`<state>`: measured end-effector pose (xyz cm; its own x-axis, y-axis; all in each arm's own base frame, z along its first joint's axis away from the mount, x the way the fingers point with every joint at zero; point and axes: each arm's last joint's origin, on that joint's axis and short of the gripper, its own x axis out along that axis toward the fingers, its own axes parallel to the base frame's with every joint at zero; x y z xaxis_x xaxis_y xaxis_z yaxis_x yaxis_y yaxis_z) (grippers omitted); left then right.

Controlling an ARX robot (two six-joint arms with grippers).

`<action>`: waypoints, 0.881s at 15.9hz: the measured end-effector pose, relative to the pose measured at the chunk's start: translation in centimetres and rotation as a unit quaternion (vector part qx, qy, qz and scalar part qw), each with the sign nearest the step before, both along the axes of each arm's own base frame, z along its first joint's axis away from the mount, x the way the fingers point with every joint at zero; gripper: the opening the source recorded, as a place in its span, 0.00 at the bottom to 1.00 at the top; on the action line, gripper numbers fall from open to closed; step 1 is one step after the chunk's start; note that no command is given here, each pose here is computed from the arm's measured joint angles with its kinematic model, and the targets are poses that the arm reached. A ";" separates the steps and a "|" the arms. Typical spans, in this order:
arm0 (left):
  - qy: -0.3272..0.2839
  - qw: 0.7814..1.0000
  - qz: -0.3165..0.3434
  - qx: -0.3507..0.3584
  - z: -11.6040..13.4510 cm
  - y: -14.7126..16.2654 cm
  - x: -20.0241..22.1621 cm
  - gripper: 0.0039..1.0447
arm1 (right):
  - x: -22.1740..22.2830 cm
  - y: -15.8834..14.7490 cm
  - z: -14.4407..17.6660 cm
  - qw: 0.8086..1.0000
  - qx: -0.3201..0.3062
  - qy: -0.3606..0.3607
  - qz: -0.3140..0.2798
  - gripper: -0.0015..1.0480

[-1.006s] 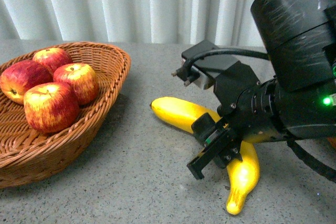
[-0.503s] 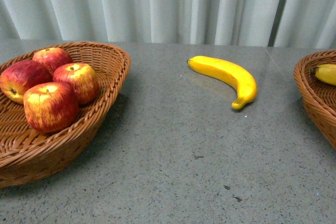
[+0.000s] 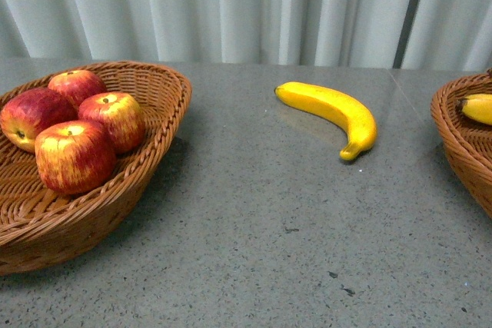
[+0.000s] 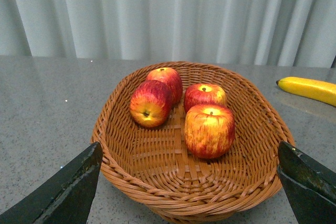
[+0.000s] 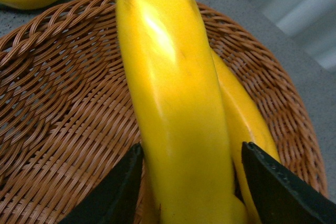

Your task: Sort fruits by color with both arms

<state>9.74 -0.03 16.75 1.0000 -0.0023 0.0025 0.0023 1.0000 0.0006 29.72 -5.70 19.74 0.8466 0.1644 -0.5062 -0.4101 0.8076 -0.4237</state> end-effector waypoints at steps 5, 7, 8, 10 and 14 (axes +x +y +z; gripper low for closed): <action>0.000 1.000 0.000 0.000 0.0 0.0 0.0 0.94 | 2.6 5.7 6.6 0.992 0.048 -0.096 0.069 0.94; 0.000 1.000 0.000 0.000 0.0 0.0 0.0 0.94 | 5.7 9.7 7.7 0.982 0.120 -0.094 0.114 0.94; 0.000 1.000 0.000 0.000 0.0 0.0 0.0 0.94 | 7.7 12.6 6.8 0.978 0.149 -0.070 0.132 0.94; 0.000 1.000 0.000 0.000 0.0 0.0 0.0 0.94 | 10.7 17.1 4.2 0.975 0.167 -0.013 0.146 0.94; 0.000 1.000 0.000 0.000 0.0 0.0 0.0 0.94 | 16.5 20.2 -1.2 0.986 0.124 0.072 0.084 0.94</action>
<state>9.74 -0.03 16.75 1.0000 -0.0023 0.0025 0.0023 1.0000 0.0006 46.21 14.53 18.52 0.7194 0.4296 -0.5459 -0.5883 0.7946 -0.1499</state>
